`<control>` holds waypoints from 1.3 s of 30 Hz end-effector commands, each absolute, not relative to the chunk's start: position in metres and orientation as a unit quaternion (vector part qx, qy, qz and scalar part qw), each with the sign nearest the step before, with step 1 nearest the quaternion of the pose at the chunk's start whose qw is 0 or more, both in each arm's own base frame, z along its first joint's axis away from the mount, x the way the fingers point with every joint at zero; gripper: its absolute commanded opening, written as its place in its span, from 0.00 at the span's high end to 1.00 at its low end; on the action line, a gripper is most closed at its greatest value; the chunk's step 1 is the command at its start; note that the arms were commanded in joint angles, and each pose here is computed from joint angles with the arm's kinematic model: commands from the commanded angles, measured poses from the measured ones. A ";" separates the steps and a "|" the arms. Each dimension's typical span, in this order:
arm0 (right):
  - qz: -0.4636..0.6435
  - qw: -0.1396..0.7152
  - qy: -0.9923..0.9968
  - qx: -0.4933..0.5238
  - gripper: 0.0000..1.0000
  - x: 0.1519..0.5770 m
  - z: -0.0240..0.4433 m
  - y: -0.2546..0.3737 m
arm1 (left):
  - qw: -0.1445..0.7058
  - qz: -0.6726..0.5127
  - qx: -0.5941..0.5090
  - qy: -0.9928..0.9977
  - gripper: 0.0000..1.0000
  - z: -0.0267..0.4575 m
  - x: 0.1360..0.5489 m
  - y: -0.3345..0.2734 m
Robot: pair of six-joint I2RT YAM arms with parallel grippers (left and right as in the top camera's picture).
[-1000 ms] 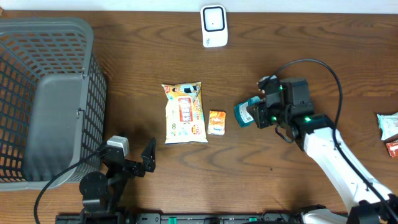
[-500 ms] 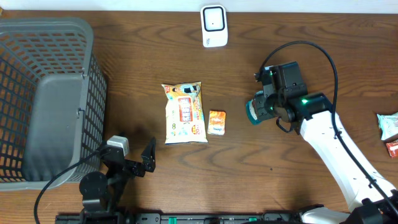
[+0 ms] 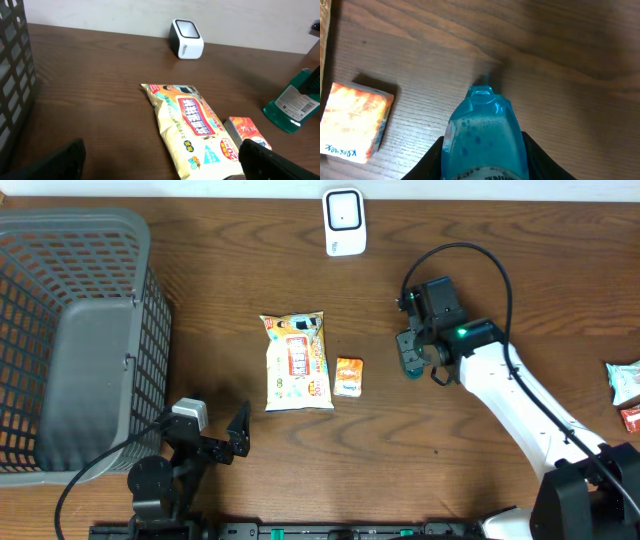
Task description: Scan the item barcode
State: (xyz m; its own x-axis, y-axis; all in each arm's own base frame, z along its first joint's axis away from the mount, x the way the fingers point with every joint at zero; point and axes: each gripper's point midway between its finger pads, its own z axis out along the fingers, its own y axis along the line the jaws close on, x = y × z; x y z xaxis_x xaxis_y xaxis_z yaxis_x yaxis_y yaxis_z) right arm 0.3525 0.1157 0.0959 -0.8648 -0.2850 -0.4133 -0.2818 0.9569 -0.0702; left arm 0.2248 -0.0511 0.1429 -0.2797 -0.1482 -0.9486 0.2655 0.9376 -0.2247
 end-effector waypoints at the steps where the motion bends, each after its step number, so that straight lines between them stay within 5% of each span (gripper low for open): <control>1: -0.009 0.189 0.970 -0.151 0.58 0.346 0.080 0.118 | 0.587 -0.173 0.030 0.790 0.02 0.131 0.225 -0.050; 9: 0.004 0.218 0.967 -0.129 0.31 0.351 0.105 0.121 | 0.587 -0.173 0.030 0.790 0.02 0.131 0.225 -0.050; 39: 0.000 0.229 0.965 -0.125 0.32 0.354 0.111 0.118 | 0.587 -0.173 0.030 0.790 0.02 0.131 0.225 -0.050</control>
State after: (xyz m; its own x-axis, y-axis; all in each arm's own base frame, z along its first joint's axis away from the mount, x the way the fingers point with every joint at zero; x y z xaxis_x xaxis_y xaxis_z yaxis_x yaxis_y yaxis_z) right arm 0.3509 0.1152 0.0985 -0.8772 -0.2522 -0.4086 -0.2503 0.9664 -0.0592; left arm 0.2248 -0.0511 0.1429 -0.2797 -0.1482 -0.9486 0.2655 0.9376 -0.2247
